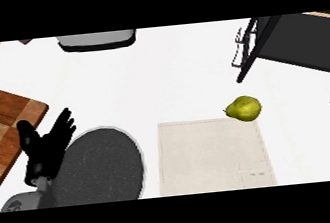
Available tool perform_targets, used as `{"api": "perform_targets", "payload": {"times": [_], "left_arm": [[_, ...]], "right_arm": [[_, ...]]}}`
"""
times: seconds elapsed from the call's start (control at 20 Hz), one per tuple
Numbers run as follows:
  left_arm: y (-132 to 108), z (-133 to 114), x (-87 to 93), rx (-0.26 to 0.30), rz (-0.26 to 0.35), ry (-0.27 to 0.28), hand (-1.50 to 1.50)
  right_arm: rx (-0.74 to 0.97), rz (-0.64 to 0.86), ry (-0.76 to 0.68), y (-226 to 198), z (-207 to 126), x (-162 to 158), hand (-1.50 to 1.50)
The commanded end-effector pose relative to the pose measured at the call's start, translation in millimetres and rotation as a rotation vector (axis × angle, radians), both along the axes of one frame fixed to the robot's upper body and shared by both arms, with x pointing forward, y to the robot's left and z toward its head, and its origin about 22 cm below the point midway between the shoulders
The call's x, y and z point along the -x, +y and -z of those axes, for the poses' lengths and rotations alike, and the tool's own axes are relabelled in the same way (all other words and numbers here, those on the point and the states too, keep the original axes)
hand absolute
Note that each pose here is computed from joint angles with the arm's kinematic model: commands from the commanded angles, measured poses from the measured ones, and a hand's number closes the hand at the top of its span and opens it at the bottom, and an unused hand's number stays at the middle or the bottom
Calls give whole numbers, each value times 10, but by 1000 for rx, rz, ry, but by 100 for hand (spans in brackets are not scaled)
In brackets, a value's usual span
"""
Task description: Pick the croissant from the placemat and place it in the tiered shelf
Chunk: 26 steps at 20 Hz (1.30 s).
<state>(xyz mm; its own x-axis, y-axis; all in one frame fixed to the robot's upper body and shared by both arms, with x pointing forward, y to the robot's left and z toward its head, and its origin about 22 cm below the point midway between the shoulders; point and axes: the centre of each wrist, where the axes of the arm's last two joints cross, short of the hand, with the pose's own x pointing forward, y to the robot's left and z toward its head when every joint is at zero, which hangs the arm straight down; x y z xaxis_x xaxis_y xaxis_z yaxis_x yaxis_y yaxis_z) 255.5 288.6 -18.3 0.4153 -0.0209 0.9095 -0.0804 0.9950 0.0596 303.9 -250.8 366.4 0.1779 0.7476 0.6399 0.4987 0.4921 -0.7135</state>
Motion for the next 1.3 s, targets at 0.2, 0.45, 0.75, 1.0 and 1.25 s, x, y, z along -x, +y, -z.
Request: {"api": "perform_targets", "payload": {"times": [0.2,0.45,0.75,1.0,1.25], "left_arm": [[89,69,117,-1,16,26,0],[-1,62,141,18,17,30,0],[66,108,0,8,14,24,0],[85,209,89,20,24,18,0],[-10,58,-59,18,20,12,0]], "right_arm": [[5,9,106,-510,-84,-273,150],[66,7,154,-728,-48,-522,150],[81,9,151,-781,-47,-746,150],[107,19,158,-957,358,-995,150],[105,12,115,-962,561,-1106,150]]}}
